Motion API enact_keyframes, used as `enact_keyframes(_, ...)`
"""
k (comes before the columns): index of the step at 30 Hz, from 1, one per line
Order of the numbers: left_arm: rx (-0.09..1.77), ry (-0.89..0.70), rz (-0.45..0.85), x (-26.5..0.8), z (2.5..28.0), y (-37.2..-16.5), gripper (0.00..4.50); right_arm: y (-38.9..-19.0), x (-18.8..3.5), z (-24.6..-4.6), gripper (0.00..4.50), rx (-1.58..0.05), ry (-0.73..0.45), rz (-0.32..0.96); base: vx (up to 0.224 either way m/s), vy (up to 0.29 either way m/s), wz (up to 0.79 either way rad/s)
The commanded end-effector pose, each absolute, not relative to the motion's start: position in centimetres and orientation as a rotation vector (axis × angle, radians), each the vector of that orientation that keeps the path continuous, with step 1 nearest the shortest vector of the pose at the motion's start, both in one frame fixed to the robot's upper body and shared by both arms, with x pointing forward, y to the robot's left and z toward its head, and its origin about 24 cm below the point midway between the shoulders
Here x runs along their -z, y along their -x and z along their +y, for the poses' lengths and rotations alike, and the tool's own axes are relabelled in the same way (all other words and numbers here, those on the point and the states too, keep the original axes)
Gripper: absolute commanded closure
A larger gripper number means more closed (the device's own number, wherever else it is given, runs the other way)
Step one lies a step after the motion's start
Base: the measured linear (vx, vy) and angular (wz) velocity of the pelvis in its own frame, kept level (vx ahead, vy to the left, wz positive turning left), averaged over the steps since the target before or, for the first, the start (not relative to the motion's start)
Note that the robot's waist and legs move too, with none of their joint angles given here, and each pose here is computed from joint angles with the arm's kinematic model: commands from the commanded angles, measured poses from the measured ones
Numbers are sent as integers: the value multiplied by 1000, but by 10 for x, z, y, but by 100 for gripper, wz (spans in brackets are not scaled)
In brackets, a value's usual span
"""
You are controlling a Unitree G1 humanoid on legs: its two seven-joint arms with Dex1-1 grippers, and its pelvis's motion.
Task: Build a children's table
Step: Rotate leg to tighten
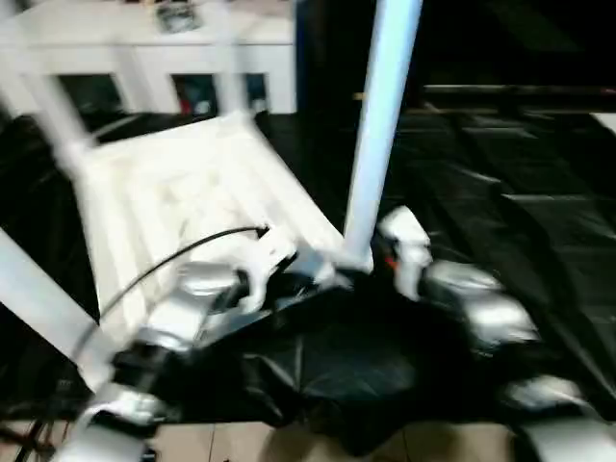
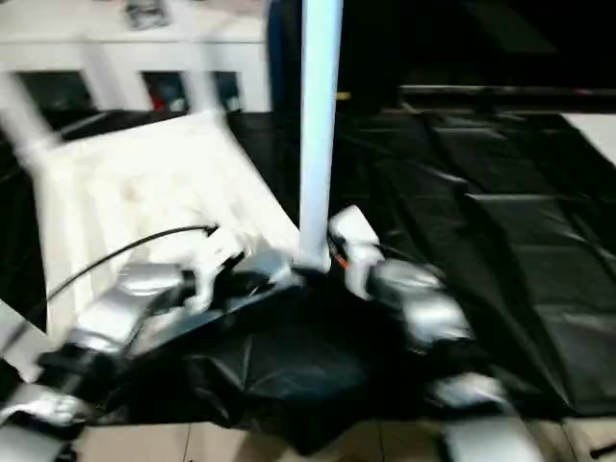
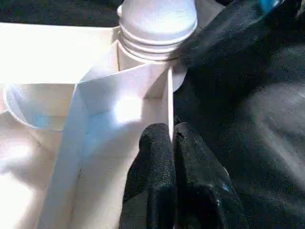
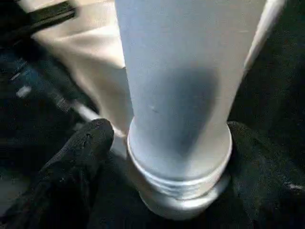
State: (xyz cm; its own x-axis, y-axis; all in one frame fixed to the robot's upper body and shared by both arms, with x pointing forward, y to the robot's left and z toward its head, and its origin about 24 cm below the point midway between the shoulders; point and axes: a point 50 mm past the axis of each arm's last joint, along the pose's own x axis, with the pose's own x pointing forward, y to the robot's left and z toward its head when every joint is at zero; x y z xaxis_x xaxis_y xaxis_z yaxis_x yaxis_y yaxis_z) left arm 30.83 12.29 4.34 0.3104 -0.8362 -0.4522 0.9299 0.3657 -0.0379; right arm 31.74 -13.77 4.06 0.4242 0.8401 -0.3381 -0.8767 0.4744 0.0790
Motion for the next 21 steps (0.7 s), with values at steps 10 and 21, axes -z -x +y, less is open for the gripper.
enact_keyframes(10,1501,-238,472,-46,116,-287,450,-296,-42,-118,63,-1429,155,398,0,0,0)
enact_keyframes(21,1504,-243,488,-46,120,-286,450,-293,-43,-118,150,-1482,114,433,0,0,0)
